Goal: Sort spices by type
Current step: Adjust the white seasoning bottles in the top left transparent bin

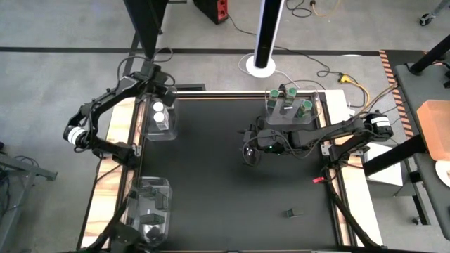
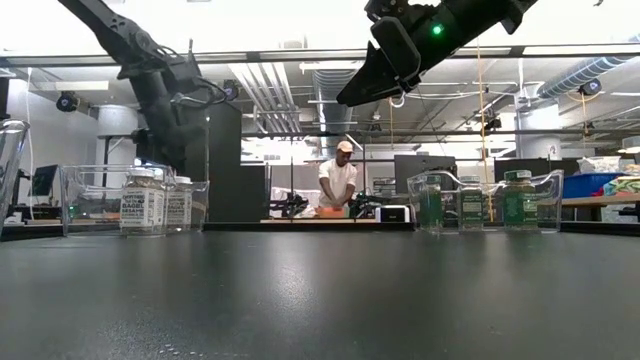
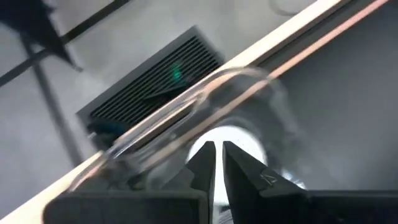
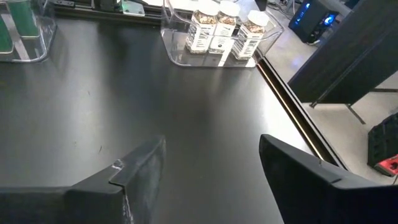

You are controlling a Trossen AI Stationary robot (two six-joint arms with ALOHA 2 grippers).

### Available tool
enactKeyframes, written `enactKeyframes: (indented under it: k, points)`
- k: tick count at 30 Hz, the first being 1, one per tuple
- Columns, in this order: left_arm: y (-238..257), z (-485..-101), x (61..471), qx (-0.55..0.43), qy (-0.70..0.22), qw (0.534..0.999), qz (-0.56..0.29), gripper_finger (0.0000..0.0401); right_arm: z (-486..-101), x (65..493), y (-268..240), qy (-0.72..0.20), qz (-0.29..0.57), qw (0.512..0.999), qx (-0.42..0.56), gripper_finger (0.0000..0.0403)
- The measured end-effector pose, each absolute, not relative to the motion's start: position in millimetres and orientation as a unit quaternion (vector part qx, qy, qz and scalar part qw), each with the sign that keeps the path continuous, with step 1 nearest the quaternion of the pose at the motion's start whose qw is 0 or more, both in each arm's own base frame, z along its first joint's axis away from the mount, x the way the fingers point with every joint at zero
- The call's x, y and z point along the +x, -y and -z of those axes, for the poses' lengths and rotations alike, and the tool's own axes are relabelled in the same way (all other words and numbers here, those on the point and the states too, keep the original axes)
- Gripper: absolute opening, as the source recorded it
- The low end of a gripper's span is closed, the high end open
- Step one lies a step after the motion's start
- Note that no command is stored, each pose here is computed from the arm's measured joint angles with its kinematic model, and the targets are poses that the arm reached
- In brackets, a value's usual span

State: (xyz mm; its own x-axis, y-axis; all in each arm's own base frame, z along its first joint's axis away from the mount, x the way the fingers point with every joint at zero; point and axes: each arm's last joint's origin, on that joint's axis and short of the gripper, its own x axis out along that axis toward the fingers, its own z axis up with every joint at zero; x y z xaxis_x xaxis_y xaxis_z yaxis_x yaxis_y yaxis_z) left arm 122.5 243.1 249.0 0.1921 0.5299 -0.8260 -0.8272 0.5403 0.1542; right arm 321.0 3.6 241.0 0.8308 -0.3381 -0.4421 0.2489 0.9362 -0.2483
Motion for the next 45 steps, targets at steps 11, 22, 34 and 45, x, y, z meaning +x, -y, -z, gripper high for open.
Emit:
enactKeyframes:
  k: [11,22,34,45]
  points:
    - [-239.3,-245.7,119.7,-0.144,-0.491,0.744,-0.43,0.0001,-241.0,320.9,-3.6,-0.247,0.154,0.952,-0.09,0.0252]
    - [-237.7,-244.7,119.2,-0.147,-0.499,0.743,-0.421,0.0,-241.3,321.1,-3.6,-0.245,0.155,0.953,-0.09,0.0255]
    - [-237.3,-244.4,118.4,-0.146,-0.505,0.737,-0.425,0.0,-242.3,321.6,-3.7,-0.239,0.155,0.954,-0.089,0.0248]
    - [-238.0,-245.0,116.6,-0.127,-0.52,0.718,-0.445,0.0,-242.4,321.7,-3.7,-0.239,0.155,0.955,-0.088,0.0257]
